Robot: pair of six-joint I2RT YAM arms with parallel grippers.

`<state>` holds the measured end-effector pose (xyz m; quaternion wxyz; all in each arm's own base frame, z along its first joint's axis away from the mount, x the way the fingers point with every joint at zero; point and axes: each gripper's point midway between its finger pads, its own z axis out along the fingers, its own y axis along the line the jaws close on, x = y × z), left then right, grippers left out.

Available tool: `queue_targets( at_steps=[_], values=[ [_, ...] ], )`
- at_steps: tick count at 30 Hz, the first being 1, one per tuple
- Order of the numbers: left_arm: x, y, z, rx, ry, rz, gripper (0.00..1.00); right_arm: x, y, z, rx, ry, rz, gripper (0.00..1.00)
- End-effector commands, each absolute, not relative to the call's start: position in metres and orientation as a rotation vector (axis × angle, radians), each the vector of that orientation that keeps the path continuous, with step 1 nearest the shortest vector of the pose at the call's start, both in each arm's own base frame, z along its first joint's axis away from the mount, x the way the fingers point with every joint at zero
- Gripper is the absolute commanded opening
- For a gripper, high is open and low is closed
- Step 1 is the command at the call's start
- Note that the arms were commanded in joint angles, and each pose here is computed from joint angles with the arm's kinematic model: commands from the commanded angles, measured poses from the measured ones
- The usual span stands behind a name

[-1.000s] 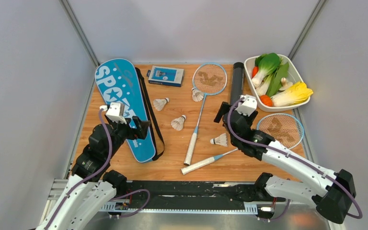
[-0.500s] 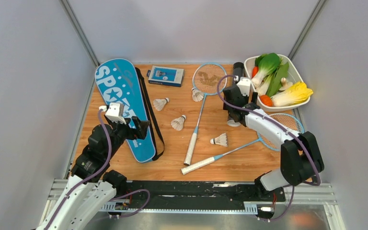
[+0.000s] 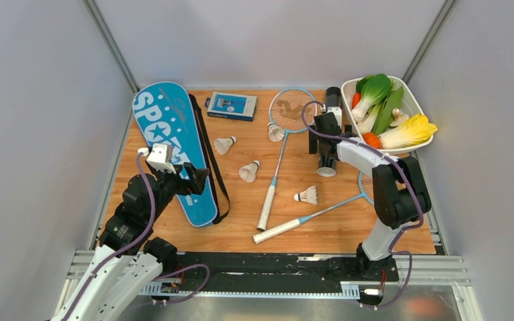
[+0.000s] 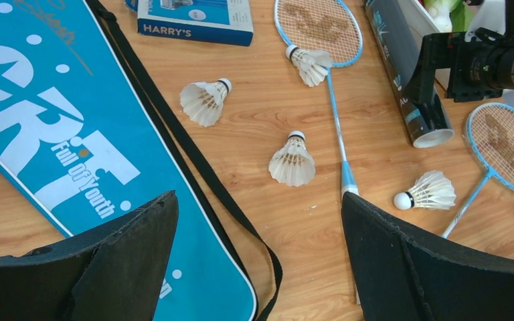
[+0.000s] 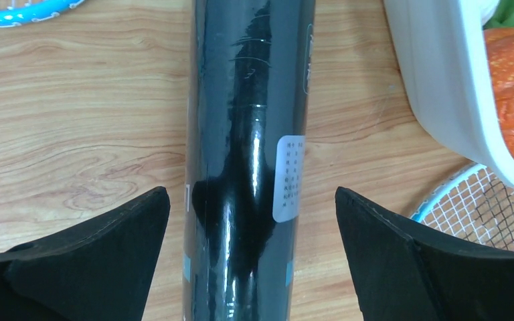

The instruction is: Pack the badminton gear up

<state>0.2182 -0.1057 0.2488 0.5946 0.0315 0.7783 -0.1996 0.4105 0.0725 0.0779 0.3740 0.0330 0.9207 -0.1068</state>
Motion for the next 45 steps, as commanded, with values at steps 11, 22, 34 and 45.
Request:
queue_targets(
  at_steps=[11,22,34,45],
  values=[
    [0.221,-0.109,0.253,0.088,1.780,-0.470,0.97,0.430,0.074,0.048,0.086,2.397,-0.283,0.95],
    [0.220,-0.110,0.253,0.114,1.801,-0.462,0.98,0.430,0.065,0.093,0.140,2.284,-0.283,0.63],
    [0.217,-0.123,0.258,0.093,1.827,-0.557,0.98,0.398,0.078,0.170,0.230,2.103,-0.046,0.49],
    [0.216,-0.182,0.313,0.206,1.751,-0.905,0.97,0.306,0.188,0.262,-0.085,1.723,0.720,0.45]
  ],
)
